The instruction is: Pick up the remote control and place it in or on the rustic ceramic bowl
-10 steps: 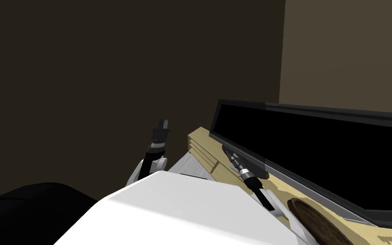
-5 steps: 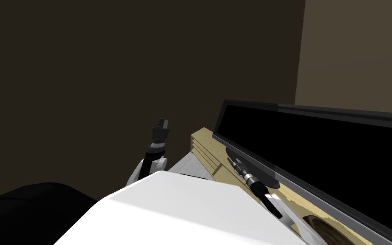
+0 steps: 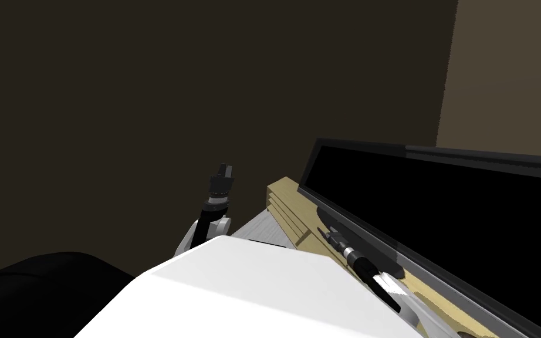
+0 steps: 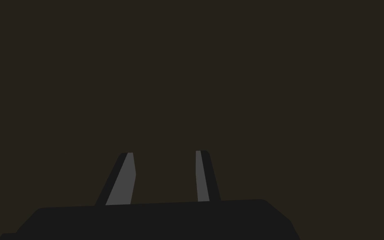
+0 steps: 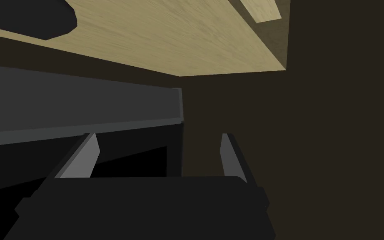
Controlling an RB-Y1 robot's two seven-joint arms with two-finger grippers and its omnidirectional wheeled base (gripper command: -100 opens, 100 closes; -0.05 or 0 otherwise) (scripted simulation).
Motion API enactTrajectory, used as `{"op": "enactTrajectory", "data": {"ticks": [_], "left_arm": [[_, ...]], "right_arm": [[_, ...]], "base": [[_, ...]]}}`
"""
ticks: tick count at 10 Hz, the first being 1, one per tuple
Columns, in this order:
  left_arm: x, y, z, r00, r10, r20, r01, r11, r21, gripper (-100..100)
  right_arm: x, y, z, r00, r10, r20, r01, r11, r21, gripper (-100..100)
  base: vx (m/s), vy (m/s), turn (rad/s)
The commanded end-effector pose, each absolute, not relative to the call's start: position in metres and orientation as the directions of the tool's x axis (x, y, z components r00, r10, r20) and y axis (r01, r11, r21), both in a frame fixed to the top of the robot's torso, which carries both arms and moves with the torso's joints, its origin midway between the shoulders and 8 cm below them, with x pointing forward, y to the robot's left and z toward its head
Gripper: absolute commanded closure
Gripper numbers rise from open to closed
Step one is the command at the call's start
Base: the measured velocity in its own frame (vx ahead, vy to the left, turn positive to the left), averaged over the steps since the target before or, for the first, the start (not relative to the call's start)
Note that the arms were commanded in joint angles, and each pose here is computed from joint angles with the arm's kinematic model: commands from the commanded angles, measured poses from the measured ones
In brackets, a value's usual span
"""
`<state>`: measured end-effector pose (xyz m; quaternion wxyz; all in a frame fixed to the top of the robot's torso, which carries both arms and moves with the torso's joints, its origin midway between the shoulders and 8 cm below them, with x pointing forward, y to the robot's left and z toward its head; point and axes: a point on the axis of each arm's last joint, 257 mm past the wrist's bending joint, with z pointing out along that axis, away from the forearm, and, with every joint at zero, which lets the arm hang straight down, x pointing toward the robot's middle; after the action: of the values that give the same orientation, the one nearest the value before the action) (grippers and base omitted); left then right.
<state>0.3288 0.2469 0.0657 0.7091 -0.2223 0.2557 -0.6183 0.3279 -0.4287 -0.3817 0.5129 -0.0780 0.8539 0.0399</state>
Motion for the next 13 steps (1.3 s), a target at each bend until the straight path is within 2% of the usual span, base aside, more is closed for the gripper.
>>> {"op": "enactTrajectory", "data": {"ticks": [1, 7, 13], "left_arm": [[0.329, 0.247, 0.066, 0.105, -0.991, -0.088, 0.763, 0.136, -0.632, 0], [0.329, 0.247, 0.066, 0.105, -0.991, -0.088, 0.763, 0.137, -0.632, 0], [0.329, 0.247, 0.066, 0.105, -0.991, -0.088, 0.763, 0.137, -0.632, 0]], "right_arm": [[0.315, -0.438, -0.396, -0.496, -0.125, -0.859, -0.182, 0.983, -0.038, -100], [0.237, -0.495, -0.457, -0.662, -0.336, -0.671, -0.315, 0.936, -0.157, -100], [0.161, -0.537, -0.488, -0.752, -0.436, -0.494, -0.409, 0.897, -0.170, -100]], "base": [[0.004, -0.015, 0.106], [0.006, -0.024, 0.191], [0.009, -0.035, 0.137]]}}
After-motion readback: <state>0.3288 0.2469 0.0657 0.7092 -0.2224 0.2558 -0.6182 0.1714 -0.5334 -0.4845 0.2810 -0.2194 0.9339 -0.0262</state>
